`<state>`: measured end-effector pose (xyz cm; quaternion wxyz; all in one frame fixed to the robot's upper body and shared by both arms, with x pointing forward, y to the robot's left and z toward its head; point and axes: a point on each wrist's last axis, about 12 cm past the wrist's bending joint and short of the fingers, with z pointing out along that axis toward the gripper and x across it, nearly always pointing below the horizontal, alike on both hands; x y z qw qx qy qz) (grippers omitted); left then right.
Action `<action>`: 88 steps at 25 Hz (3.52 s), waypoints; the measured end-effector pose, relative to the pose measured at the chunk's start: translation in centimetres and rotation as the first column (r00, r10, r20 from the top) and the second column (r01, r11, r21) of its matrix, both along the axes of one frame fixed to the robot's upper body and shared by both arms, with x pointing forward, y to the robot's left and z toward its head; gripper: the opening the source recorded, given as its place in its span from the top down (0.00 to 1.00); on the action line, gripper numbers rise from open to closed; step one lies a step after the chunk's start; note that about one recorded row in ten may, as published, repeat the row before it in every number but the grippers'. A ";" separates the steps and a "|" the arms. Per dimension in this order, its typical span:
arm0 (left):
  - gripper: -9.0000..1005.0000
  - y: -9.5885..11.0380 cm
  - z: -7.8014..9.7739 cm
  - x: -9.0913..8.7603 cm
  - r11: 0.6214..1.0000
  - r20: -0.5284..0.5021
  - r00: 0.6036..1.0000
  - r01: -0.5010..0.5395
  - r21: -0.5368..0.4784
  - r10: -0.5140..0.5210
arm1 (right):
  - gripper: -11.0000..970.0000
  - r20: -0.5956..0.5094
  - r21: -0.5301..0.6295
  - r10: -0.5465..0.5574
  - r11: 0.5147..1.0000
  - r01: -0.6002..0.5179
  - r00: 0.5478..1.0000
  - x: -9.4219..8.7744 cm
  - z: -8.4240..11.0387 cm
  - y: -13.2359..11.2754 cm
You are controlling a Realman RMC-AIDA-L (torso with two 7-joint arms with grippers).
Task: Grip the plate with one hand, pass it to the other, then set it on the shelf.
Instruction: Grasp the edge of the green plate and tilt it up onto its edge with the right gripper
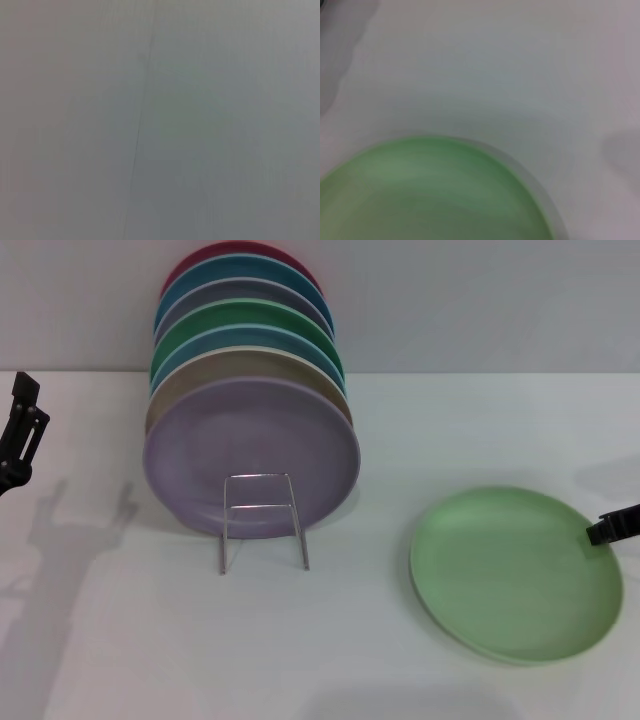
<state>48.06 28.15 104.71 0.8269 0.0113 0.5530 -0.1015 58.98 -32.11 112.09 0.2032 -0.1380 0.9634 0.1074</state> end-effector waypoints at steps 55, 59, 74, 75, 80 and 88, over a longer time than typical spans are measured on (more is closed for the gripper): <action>0.14 0.4 0.0 -0.1 1.000 0.001 1.000 -0.008 0.014 0.008 | 0.97 0.718 -0.275 0.192 0.961 0.018 0.669 -0.9 4.6 5.0; 0.14 0.5 0.0 0.0 1.000 0.001 1.000 -0.010 0.015 0.010 | 0.98 0.753 -0.273 0.195 0.961 0.029 0.628 -1.1 4.0 5.5; 0.14 0.4 0.0 0.1 1.000 0.000 1.000 -0.008 0.016 0.008 | 0.98 0.888 -0.235 0.157 0.963 0.135 0.432 -3.0 2.6 6.0; 0.14 0.4 0.0 0.1 1.000 0.000 1.000 -0.007 0.016 0.007 | 0.98 0.895 -0.234 0.156 0.962 0.141 0.418 -3.2 2.4 6.0; 0.14 0.3 0.1 0.3 1.000 0.001 1.000 -0.003 0.017 0.003 | 0.98 0.931 -0.208 0.138 0.961 0.180 0.339 -4.0 0.7 6.2; 0.14 0.2 0.0 0.4 1.000 -0.004 1.000 -0.001 0.017 0.002 | 0.98 0.980 -0.030 -0.014 0.976 0.215 0.197 -5.0 -2.1 6.2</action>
